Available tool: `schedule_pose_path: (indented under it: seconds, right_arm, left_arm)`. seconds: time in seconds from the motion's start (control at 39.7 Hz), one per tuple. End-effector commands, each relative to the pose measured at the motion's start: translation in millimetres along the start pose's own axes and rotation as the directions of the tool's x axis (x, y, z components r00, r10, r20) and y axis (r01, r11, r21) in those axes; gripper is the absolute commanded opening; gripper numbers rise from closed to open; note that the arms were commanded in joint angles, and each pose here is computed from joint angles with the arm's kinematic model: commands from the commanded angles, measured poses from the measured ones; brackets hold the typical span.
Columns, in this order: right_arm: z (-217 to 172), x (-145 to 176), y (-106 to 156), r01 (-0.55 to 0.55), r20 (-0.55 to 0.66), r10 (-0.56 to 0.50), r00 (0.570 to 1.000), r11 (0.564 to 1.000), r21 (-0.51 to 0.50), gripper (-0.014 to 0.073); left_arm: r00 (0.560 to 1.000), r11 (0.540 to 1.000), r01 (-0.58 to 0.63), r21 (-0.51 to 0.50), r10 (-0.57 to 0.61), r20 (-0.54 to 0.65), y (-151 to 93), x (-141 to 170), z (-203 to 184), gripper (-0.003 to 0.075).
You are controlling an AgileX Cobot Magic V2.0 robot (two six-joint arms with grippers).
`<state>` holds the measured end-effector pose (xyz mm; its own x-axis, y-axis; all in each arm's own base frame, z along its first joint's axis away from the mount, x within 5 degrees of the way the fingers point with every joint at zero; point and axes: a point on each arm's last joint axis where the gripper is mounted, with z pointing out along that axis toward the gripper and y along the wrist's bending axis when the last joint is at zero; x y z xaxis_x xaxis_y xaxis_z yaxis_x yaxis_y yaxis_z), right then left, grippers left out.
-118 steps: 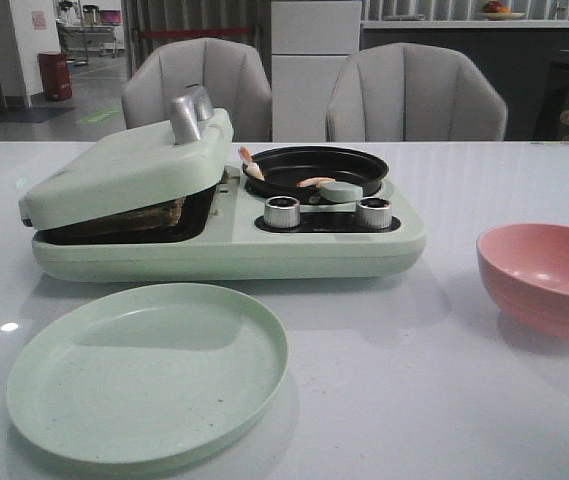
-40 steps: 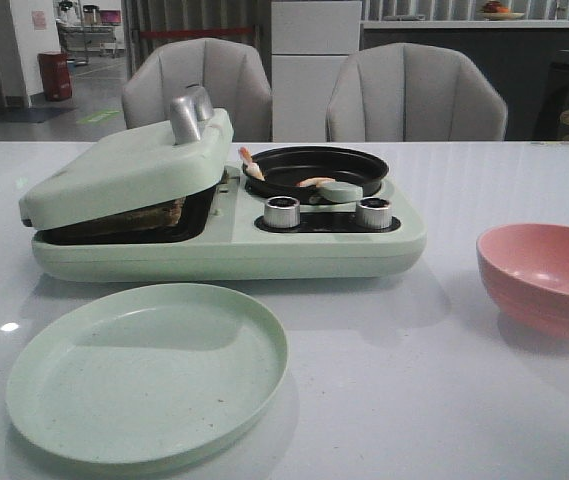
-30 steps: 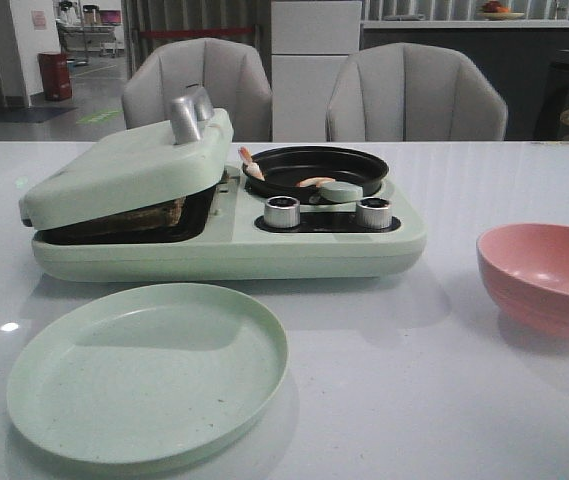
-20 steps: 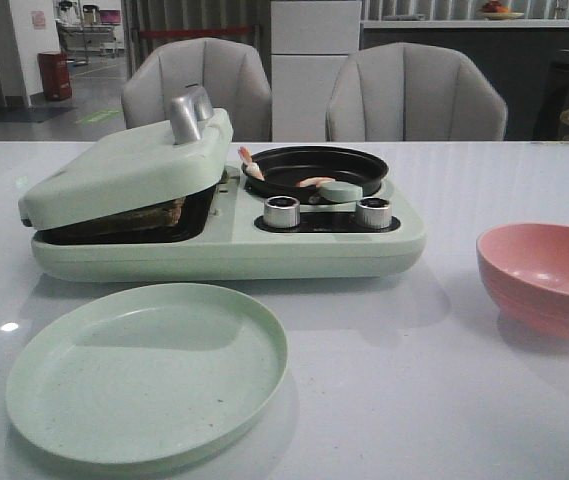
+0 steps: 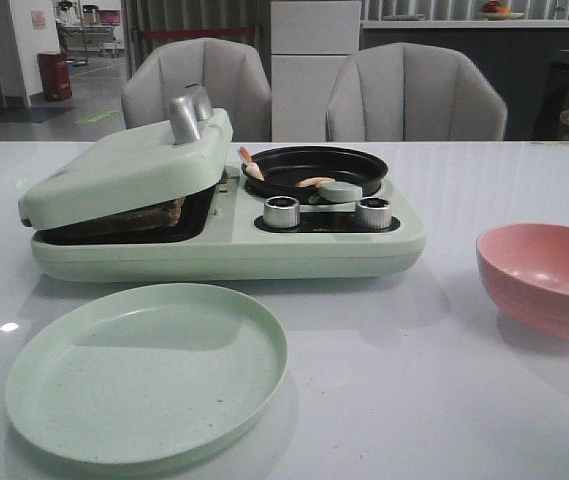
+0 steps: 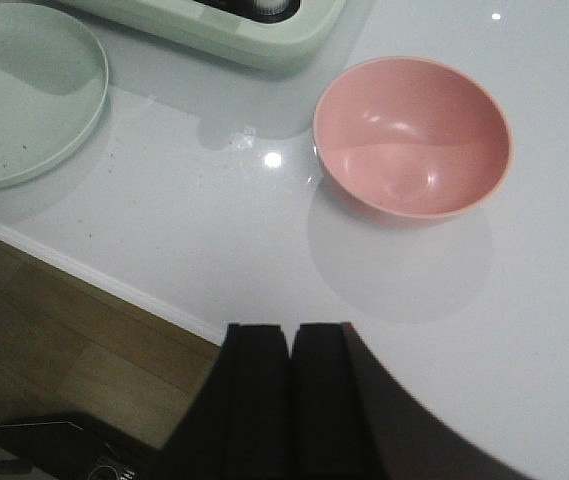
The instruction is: Make breakfast with bread and shrimp
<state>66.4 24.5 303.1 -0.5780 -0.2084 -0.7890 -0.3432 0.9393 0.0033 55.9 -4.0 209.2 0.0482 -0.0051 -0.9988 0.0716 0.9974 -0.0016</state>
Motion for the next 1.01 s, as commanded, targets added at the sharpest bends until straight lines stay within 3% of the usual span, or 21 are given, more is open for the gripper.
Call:
schedule_pose_path:
  seconds: [0.0, 0.05, 0.13, 0.28, 0.4, 0.78, 0.98]
  right_arm:
    - [-7.7, -8.6, -3.3, -0.013, 0.102, 0.009, 0.995, 0.999, 0.044, 0.0022]
    - [-8.3, -6.8, -6.3, -0.012, 0.142, 0.0, 0.99, 0.996, 0.085, 0.0022]
    - [-11.8, -6.1, -9.9, -0.058, 0.295, 0.014, 0.955, 0.988, 0.141, 0.0022]
    - [-10.7, 7.3, -14.0, -0.16, 0.564, 0.021, 0.825, 0.967, 0.198, 0.0022]
    - [-1.9, 28.6, -15.8, -0.217, 0.667, 0.019, 0.745, 0.952, 0.215, 0.0022]
    - [33.8, 79.3, -20.2, -0.266, 0.758, -0.01, 0.652, 0.933, 0.241, 0.0022]
    - [35.6, 80.7, -20.4, -0.265, 0.751, -0.007, 0.661, 0.933, 0.242, 0.0022]
  left_arm:
    - [0.997, 1.0, 0.007, 0.003, -0.007, 0.075, -0.1, 1.4, -0.8, 0.0098]
    - [0.997, 1.0, 0.007, 0.003, -0.007, 0.075, -0.1, 1.4, -0.8, 0.0098]
    - [0.997, 1.0, 0.007, 0.003, -0.007, 0.075, -0.1, 1.4, -0.8, 0.0098]
    - [0.997, 1.0, 0.007, 0.003, -0.007, 0.075, -0.1, 1.4, -0.8, 0.0098]
    - [0.997, 1.0, 0.007, 0.003, -0.007, 0.075, -0.1, 1.4, -0.8, 0.0098]
    - [0.997, 1.0, 0.007, 0.003, -0.007, 0.075, -0.1, 1.4, -0.8, 0.0098]
    - [0.997, 1.0, 0.007, 0.003, -0.007, 0.073, -0.1, 1.5, -0.6, 0.0098]
